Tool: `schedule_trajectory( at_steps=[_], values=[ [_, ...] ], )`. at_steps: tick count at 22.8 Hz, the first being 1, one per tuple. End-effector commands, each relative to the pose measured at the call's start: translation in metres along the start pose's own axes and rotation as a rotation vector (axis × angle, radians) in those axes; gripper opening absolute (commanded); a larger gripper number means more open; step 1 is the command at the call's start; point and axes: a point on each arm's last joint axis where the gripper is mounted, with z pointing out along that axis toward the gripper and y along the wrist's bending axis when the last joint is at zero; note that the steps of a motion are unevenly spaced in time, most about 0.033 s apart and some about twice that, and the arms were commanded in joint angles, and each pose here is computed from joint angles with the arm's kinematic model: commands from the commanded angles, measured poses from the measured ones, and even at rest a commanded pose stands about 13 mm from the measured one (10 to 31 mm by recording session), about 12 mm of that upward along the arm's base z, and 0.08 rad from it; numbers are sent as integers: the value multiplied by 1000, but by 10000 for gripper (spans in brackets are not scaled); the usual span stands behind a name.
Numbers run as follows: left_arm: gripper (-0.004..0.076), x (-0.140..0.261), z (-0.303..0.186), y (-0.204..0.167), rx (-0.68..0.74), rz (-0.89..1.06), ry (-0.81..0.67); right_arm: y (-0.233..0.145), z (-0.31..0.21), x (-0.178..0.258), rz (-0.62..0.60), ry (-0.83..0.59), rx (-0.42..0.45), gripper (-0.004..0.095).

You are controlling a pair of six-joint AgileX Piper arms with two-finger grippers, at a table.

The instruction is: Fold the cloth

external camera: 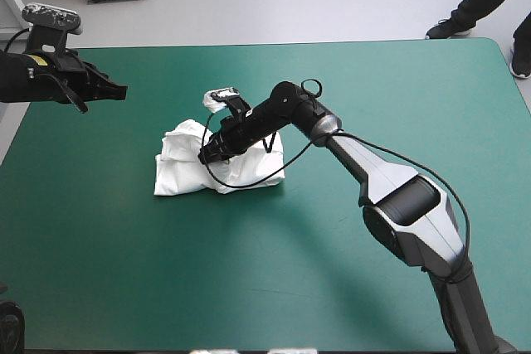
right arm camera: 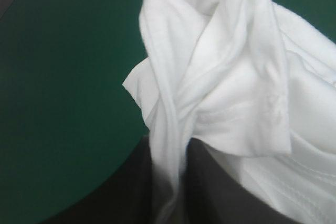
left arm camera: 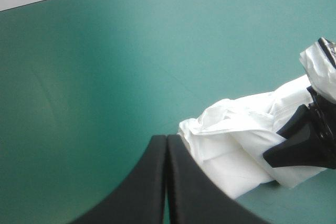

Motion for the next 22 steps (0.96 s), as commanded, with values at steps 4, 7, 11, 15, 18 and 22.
schedule_trajectory(
  at_steps=[4, 7, 11, 15, 18, 22],
  values=[
    [-9, -5, -22, -5, -10, -1, -82, 56, -58, -40, -161, -151, -77, 478],
    [-9, -4, -29, -6, -19, 5, -92, 53, -83, -51, -199, -179, -12, 477],
    [-9, 0, -44, -11, -32, 12, -124, 7, -136, -46, -111, -121, 197, 476],
    [-9, 9, -52, -15, -36, 13, -128, -16, -201, -34, -30, -140, 375, 477],
    [-8, 14, -56, -16, -47, 13, -124, -19, -234, -19, 27, -162, 417, 479],
    [-8, 19, -62, -16, -84, 15, -122, -16, -253, 3, 54, -161, 443, 479]
  ],
)
